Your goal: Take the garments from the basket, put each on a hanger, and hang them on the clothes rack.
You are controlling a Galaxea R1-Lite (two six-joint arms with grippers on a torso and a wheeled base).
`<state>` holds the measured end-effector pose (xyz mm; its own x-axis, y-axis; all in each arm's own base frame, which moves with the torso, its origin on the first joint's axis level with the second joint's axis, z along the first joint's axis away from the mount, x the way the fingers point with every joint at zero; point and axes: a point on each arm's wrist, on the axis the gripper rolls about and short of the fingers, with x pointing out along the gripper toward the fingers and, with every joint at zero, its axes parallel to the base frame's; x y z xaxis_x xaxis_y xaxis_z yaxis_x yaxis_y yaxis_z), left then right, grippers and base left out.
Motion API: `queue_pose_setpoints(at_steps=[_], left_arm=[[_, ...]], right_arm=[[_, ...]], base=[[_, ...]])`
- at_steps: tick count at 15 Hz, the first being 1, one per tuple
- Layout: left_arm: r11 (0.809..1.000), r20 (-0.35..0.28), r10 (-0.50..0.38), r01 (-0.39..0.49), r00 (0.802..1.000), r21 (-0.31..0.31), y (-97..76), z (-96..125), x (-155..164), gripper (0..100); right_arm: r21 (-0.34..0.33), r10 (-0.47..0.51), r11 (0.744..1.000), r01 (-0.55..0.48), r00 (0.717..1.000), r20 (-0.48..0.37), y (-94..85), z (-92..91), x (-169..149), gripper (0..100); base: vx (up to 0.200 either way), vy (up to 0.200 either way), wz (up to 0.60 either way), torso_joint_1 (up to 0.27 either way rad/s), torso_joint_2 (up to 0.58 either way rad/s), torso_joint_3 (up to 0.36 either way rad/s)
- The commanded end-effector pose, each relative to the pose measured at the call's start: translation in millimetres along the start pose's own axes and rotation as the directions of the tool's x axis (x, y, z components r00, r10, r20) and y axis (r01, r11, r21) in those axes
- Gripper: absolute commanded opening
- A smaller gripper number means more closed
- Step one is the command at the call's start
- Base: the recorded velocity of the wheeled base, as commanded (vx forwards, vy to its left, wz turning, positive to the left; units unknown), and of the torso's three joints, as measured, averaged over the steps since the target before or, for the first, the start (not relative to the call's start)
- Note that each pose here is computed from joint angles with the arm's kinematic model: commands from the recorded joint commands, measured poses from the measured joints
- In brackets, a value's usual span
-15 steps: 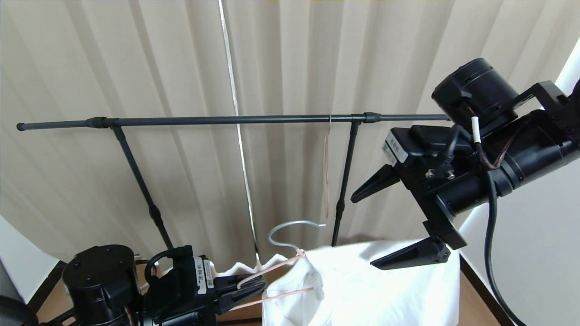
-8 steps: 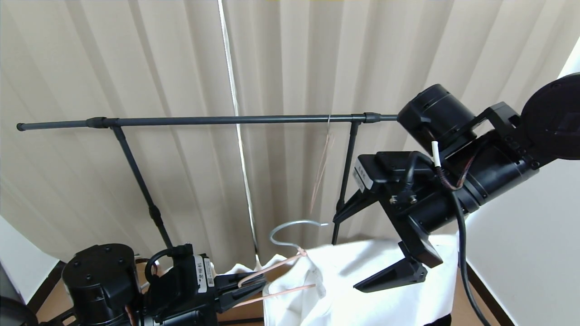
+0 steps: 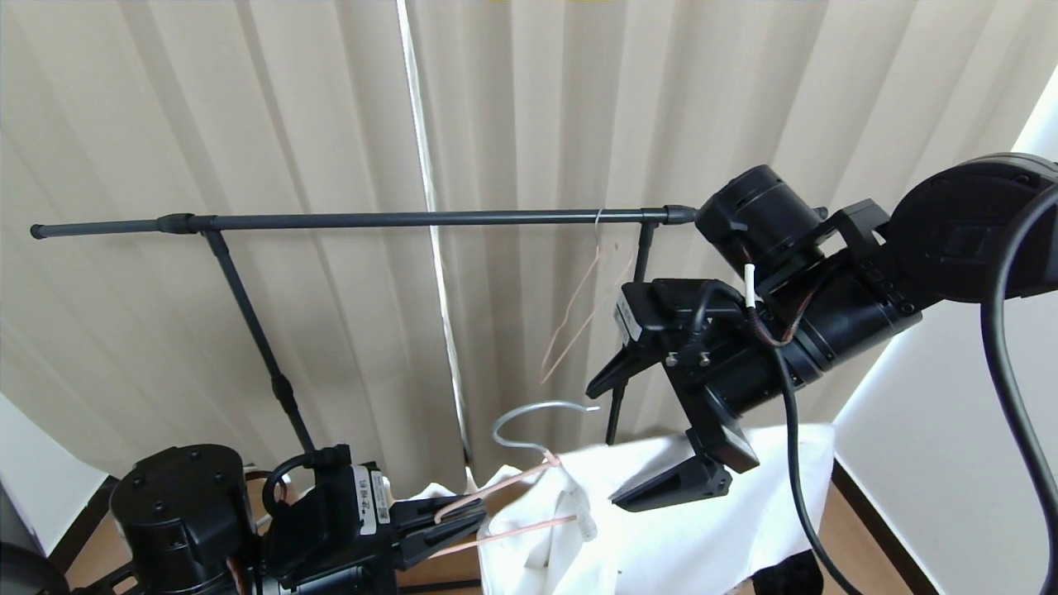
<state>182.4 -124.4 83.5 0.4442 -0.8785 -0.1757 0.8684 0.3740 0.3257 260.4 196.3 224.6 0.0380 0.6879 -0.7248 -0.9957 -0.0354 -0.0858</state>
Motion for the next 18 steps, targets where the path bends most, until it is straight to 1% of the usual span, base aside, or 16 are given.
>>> queue_pose_setpoints(at_steps=[1,10,11,18], left_arm=[[1.000,0.003,0.000,0.000,1.000,0.002,-0.1,0.4,-0.1,0],[1.000,0.013,0.004,-0.004,1.000,0.007,-0.5,1.4,-1.4,0],[1.000,0.016,0.003,-0.003,1.000,0.010,-0.7,2.0,-1.4,0],[1.000,0.019,0.003,-0.003,1.000,0.007,-0.5,1.9,-1.1,0]], right_arm=[[-0.006,-0.006,1.000,0.006,1.000,0.006,-1.5,1.8,-0.3,100],[-0.001,-0.009,1.000,0.009,1.000,0.007,-2.7,2.1,-0.4,100],[0.001,-0.007,1.000,0.007,1.000,0.006,-2.5,1.6,0.0,0],[0.003,-0.003,1.000,0.003,1.000,0.002,0.8,-0.1,-1.3,0]], base=[[0.000,0.000,0.00,0.000,0.00,0.000],[0.000,0.000,0.00,0.000,0.00,0.000],[0.000,0.000,0.00,0.000,0.00,0.000],[0.000,0.000,0.00,0.000,0.00,0.000]])
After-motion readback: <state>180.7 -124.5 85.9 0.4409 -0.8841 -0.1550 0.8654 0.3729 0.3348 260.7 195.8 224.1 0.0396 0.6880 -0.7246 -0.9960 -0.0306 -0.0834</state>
